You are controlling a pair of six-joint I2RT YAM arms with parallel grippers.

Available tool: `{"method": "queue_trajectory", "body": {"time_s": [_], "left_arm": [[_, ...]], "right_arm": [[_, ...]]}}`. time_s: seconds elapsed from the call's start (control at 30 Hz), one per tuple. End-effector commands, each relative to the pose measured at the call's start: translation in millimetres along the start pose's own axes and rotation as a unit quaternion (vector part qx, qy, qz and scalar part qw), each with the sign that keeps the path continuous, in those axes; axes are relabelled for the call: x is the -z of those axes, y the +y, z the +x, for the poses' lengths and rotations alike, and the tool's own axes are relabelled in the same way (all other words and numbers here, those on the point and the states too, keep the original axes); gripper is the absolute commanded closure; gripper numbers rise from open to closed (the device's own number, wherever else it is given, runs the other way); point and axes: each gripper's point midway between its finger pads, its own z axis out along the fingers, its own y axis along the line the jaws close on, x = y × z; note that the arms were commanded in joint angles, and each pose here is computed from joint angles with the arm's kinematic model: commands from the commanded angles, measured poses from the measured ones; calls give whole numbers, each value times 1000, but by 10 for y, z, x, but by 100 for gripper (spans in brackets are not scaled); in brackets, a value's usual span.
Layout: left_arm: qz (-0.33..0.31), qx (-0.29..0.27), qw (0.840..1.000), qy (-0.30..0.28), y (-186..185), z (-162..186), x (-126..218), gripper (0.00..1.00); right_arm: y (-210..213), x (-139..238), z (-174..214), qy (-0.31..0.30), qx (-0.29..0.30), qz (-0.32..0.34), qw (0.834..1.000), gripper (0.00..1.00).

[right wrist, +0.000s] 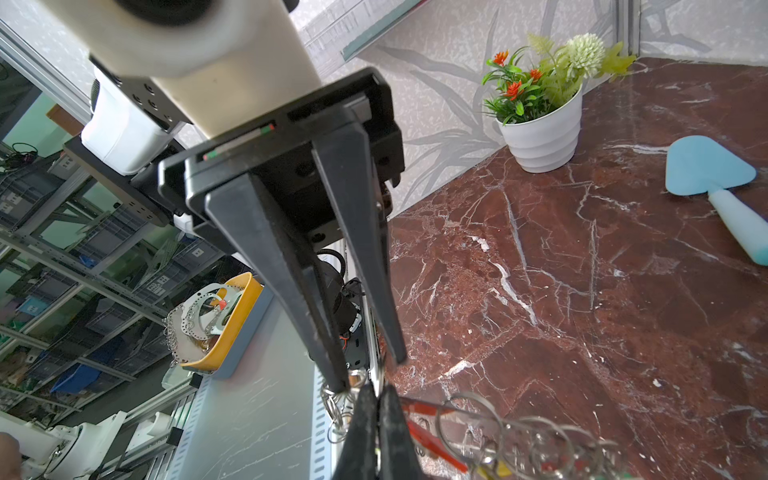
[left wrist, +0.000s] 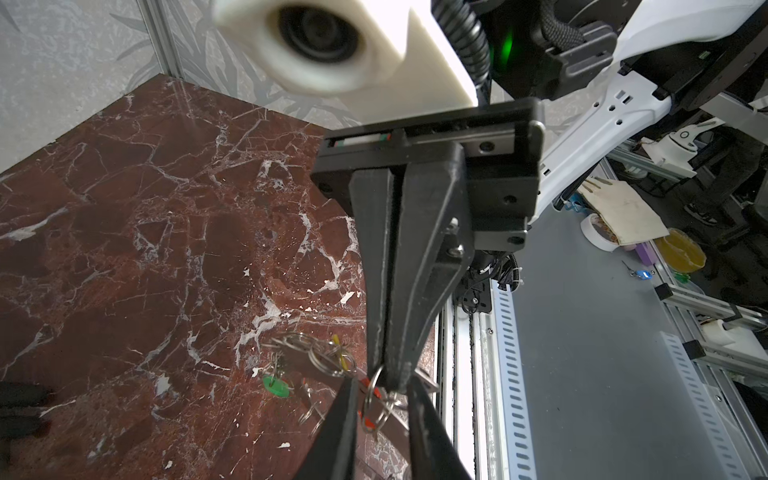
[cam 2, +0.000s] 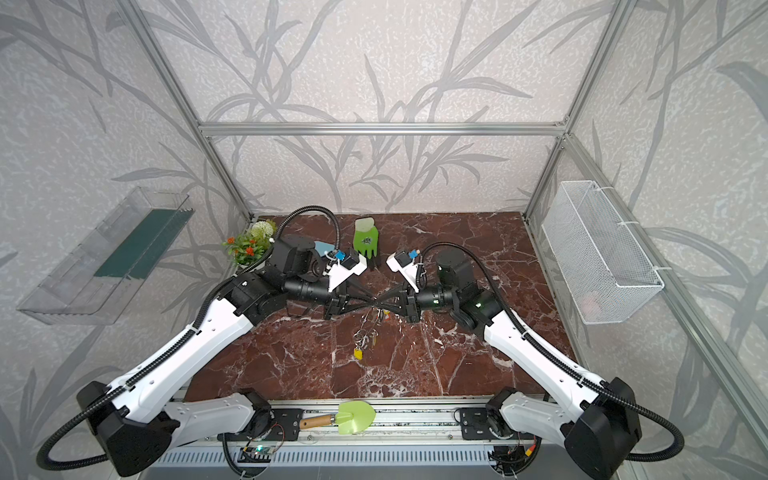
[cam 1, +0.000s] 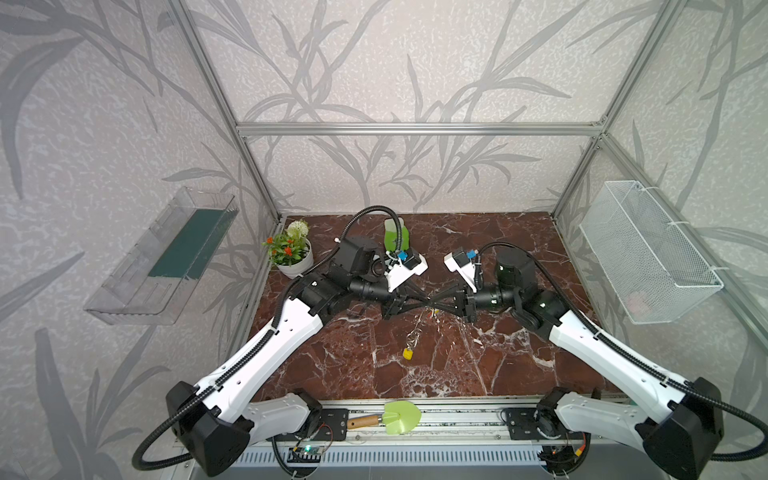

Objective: Put the keys on the keyring

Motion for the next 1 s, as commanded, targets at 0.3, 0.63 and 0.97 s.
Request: {"method": "queue_trajectory", "body": {"time_s": [0.3,0.63,0.97], "left_arm": [[44,8,999,18,-115,122,-72,100],[-4,9,1000,-23,-47,-43,19,100],[-24,-2,997,-77,-122,-153,161,100]], "right_arm": [[232,81,-270,-34,48,-17,998,100],[182,103,-271,-37,41,5,998,93],[34,111,-280,-37,22,35,998,63]]}}
